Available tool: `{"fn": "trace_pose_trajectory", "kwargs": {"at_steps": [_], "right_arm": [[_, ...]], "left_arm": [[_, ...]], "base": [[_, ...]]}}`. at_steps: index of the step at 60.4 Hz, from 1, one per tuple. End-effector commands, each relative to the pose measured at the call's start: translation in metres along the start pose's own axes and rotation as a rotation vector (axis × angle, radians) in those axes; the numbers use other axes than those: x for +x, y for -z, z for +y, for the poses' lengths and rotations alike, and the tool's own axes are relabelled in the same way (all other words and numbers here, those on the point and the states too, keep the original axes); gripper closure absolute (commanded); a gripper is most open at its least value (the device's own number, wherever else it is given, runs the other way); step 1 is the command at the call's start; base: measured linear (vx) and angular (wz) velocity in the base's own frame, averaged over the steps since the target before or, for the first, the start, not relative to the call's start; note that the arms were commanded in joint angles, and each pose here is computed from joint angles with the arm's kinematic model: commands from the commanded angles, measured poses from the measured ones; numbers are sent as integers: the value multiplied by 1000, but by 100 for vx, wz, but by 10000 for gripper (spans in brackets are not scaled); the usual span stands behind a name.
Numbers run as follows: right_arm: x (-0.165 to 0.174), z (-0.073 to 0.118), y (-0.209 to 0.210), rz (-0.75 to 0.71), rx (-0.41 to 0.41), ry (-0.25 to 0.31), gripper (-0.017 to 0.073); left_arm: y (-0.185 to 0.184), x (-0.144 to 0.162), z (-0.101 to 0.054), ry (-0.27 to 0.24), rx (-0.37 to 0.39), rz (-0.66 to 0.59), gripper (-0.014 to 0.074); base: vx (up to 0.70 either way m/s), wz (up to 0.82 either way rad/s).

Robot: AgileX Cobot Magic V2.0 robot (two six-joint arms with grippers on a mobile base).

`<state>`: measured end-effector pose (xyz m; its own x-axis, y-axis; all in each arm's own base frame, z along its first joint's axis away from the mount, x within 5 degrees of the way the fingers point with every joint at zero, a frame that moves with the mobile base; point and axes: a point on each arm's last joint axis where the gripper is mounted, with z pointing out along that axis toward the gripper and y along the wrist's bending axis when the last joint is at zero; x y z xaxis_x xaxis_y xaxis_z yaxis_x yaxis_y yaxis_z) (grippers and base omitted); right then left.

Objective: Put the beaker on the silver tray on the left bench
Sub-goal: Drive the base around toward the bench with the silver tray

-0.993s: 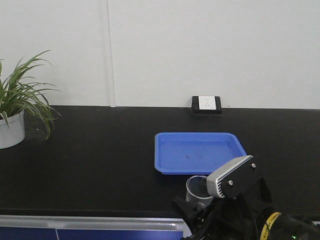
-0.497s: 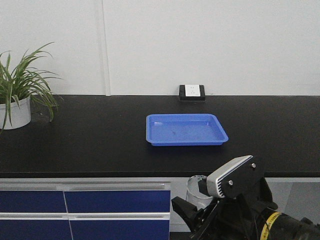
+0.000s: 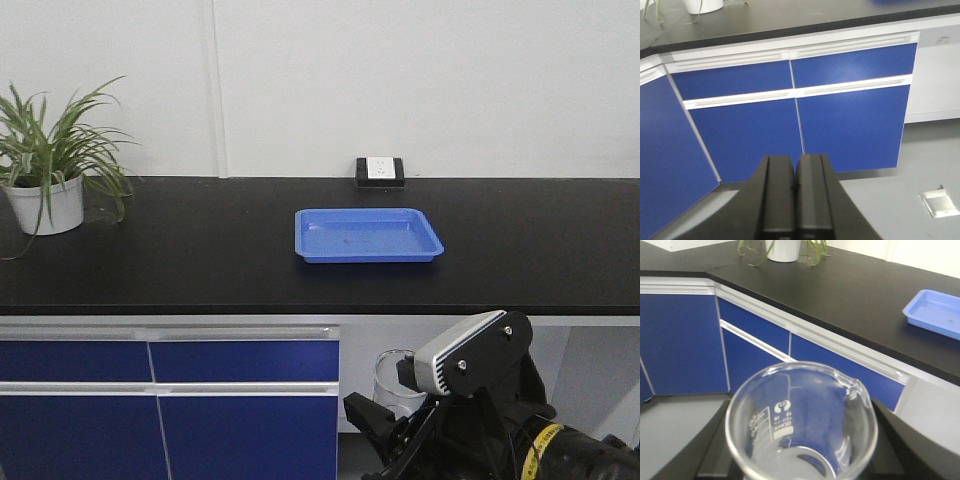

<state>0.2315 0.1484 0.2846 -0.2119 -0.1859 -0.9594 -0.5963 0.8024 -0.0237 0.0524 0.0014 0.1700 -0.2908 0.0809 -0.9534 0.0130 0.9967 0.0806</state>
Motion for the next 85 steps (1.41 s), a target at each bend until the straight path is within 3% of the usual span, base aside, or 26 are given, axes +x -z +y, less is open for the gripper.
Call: {"fn": "trace_pose_trajectory", "kwargs": {"at_steps": [1,33,85], "right_arm": [[-23,2,7,-128,-24,2,570],[-23,2,7,-128,-24,2,570],[-23,2,7,-128,-24,2,570]], "left_arm": [[-2,-1,-1,3,5,-69,592],[-2,-1,-1,3,5,-69,592],[-2,-1,-1,3,5,-69,592]], "base": [[-16,13],[-10,42],[-2,82]]}}
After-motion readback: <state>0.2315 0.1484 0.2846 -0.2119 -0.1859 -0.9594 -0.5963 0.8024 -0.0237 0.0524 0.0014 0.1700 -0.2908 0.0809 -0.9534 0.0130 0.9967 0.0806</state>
